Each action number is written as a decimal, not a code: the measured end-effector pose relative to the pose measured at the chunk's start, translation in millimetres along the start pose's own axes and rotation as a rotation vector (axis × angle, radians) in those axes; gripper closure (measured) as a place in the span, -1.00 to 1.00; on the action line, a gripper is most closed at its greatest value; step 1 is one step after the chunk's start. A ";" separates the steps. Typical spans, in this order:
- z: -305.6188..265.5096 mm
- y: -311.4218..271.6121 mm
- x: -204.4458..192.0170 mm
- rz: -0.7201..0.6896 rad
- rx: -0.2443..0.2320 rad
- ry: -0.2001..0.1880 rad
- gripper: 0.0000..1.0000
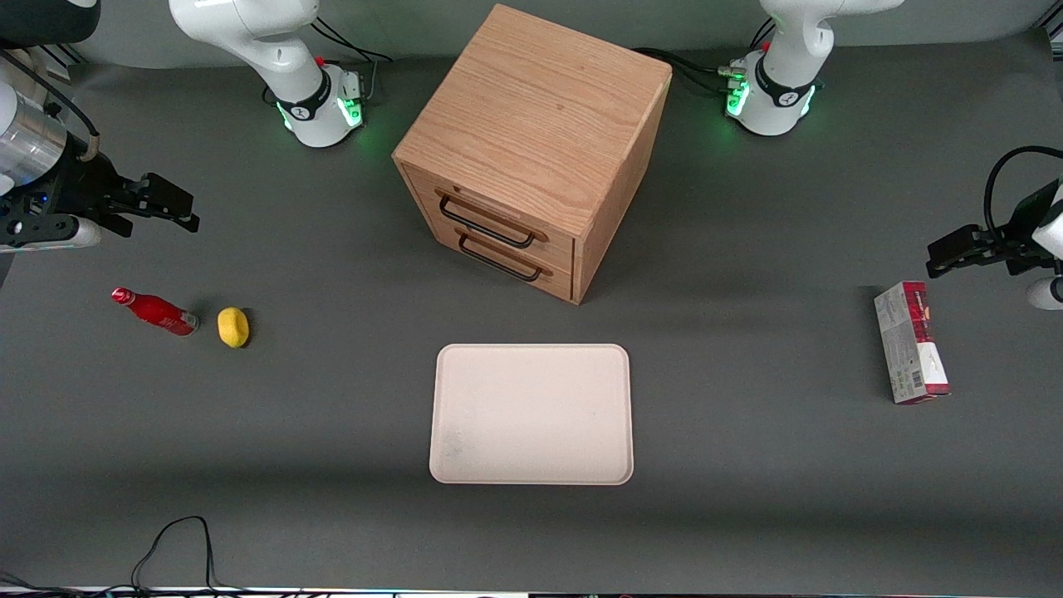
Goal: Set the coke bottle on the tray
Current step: 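Move the right gripper down over the red Coca-Cola bottle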
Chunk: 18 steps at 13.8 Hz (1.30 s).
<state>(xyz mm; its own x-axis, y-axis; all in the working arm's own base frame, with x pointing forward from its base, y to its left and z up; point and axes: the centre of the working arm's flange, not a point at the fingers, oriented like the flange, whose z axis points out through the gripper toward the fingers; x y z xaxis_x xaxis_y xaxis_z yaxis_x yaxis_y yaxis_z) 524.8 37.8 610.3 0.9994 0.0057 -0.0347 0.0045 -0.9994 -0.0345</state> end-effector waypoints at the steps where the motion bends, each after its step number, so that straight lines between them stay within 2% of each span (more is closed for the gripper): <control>1: 0.3 0.5 0.1 0.002 -0.001 -0.001 -1.00; 3: 1.4 4.4 0.6 0.009 -0.003 -0.003 -1.00; 5: 8.7 15.7 2.0 0.025 -0.030 -0.016 -1.00; 7: 28.6 51.0 5.0 0.065 -0.058 -0.043 -1.00; 9: 60.7 98.5 8.3 0.039 -0.056 -0.037 -1.00; 12: 118.6 184.0 -2.0 -0.029 -0.054 0.006 -1.00; 14: 149.5 232.8 -17.8 -0.067 -0.062 0.051 -1.00; 16: 178.6 255.7 -28.9 -0.082 -0.081 0.090 -0.99; 18: 206.8 263.8 -32.4 -0.093 -0.089 0.107 -0.99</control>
<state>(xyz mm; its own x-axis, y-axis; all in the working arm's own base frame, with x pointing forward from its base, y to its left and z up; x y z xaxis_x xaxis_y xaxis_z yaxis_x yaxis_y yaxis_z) 486.4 -218.9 395.8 0.9925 0.0996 0.0712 0.0957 -0.9938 0.0566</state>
